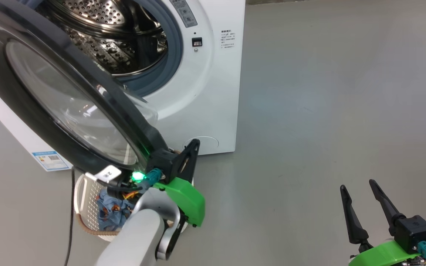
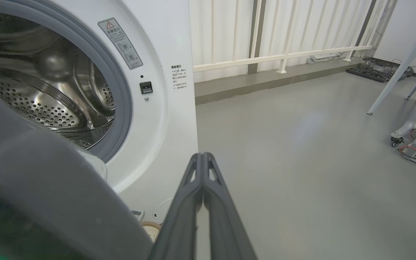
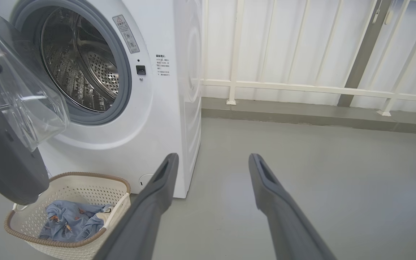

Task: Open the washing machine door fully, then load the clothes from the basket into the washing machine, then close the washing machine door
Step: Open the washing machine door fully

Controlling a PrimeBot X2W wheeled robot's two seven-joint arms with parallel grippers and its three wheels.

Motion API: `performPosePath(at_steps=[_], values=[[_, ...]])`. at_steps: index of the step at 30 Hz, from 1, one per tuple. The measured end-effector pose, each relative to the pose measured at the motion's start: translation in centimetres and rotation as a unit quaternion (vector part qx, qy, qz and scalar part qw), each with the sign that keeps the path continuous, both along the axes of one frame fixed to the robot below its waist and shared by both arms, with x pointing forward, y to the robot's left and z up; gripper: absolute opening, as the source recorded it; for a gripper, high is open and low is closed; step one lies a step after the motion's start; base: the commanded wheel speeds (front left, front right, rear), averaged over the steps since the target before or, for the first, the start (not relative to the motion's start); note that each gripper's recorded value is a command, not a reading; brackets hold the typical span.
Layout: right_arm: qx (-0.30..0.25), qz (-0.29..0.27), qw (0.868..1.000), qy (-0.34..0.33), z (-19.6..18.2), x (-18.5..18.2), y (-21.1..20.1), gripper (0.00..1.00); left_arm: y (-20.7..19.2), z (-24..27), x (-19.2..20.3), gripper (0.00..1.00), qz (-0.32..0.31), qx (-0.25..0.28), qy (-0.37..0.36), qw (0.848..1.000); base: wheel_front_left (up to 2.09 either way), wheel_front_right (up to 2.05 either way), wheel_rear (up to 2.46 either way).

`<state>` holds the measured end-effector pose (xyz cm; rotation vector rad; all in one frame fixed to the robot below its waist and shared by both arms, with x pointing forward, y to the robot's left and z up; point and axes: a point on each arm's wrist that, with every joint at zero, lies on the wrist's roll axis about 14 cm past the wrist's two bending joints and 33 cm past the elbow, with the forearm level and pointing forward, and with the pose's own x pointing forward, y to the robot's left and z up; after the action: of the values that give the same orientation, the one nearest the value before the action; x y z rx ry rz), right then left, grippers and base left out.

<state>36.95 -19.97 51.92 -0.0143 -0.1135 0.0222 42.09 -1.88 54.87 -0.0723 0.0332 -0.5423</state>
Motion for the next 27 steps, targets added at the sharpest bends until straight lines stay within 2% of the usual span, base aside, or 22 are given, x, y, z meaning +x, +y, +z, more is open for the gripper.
performPosePath(at_steps=[10, 27], values=[[0.001, 0.001, 1.0, -0.003, 0.2, 0.2, 0.1, 1.0, 1.8, -0.2, 0.8, 0.0, 0.032, -0.003, -0.002, 0.999, 0.0, 0.0, 0.0], [0.005, 0.014, 1.0, 0.003, -0.3, 1.0, 1.1, 1.0, 3.4, -0.7, -0.4, 0.0, 0.058, -0.019, 0.0, 0.998, 0.0, 0.0, 0.0]])
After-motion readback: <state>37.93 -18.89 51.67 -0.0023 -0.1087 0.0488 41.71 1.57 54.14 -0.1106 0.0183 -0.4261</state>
